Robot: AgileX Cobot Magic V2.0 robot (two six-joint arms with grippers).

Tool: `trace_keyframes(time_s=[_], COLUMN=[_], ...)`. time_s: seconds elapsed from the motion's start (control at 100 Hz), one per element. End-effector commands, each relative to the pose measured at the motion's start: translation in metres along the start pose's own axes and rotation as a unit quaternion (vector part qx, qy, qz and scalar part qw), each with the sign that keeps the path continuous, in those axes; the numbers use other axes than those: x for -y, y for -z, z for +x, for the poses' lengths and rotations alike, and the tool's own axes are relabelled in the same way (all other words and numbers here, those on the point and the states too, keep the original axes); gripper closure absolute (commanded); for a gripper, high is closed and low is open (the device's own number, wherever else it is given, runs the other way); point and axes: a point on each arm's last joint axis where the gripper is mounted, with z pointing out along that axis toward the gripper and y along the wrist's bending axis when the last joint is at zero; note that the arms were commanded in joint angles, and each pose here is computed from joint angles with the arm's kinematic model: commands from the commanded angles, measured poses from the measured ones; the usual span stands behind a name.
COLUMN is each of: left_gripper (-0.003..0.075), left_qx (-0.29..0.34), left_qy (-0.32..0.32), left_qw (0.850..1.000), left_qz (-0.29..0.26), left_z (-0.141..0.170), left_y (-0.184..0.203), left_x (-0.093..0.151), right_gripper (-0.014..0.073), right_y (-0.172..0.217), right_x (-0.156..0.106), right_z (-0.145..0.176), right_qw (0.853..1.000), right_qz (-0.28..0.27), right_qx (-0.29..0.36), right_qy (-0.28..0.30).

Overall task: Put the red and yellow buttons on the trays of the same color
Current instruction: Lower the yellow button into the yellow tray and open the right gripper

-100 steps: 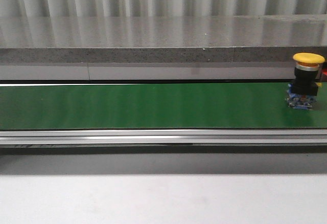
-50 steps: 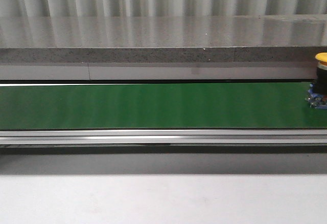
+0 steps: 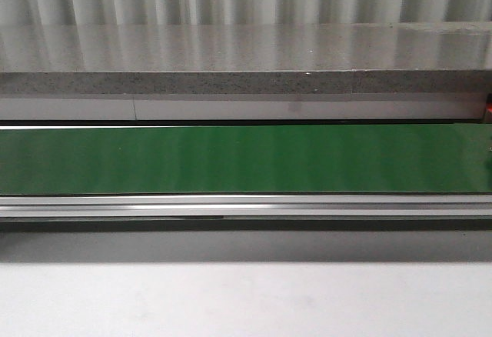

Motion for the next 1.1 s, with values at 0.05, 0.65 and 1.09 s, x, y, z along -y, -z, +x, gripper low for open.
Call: trace_keyframes(time_s=[0.05, 0.65, 1.09], left_gripper=[0.0740, 0.0740, 0.0740], left_qx=[0.048, 0.048, 0.048], left_qy=[0.003, 0.003, 0.003], left_qw=[0.999, 0.999, 0.999], left_qz=[0.001, 0.001, 0.001], left_z=[-0.014, -0.014, -0.014], left_y=[0.003, 0.003, 0.003], left_x=[0.001, 0.001, 0.001], right_gripper=[0.0074, 0.0398, 0.0398], right_y=[0.003, 0.023, 0.100], right_x=[0.003, 0.011, 0.093], right_z=[-0.013, -0.007, 0.047], right_qw=[0.999, 0.996, 0.930], right_qz=[0.014, 0.031, 0.188], right_qx=[0.049, 0.049, 0.076], right_qy=[-0.001, -0.070, -0.308])
